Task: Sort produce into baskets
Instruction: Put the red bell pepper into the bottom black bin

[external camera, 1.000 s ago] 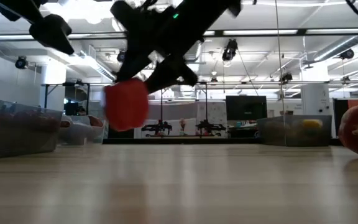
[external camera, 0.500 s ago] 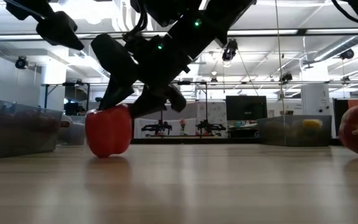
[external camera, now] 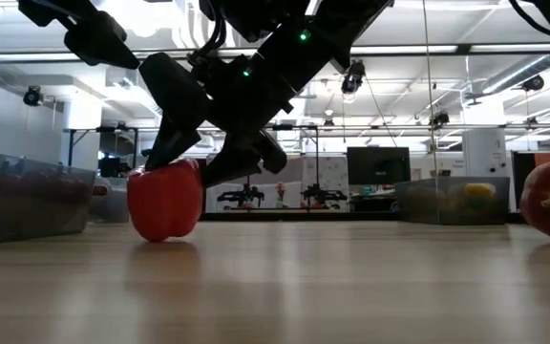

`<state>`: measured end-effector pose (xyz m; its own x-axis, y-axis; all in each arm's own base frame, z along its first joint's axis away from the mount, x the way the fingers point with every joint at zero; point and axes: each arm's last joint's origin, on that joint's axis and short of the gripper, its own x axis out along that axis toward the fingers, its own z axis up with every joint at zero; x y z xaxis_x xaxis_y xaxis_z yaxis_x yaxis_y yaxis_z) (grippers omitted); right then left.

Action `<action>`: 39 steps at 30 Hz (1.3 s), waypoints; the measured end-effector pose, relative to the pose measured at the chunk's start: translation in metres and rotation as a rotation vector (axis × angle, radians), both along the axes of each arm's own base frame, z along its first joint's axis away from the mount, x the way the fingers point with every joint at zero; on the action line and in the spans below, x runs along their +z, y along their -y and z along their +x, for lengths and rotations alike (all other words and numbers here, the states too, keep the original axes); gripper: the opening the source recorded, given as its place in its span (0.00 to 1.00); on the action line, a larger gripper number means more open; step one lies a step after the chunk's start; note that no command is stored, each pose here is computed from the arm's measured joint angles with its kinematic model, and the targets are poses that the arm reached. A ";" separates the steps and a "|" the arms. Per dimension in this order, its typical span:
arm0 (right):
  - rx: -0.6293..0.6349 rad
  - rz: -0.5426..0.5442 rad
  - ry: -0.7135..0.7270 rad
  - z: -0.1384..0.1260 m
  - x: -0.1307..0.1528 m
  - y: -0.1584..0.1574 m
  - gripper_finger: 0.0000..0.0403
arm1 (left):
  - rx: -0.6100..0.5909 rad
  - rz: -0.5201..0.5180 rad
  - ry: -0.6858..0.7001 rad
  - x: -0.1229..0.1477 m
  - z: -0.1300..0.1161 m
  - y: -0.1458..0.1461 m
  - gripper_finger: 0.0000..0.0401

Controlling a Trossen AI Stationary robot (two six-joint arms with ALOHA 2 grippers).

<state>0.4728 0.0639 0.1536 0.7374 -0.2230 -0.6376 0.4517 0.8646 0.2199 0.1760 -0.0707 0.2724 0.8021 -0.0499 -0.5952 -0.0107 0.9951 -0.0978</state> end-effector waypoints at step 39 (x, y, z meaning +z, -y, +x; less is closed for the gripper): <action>-0.185 0.217 -0.018 0.005 0.011 0.024 0.95 | 0.032 0.001 0.001 -0.021 -0.001 0.002 0.93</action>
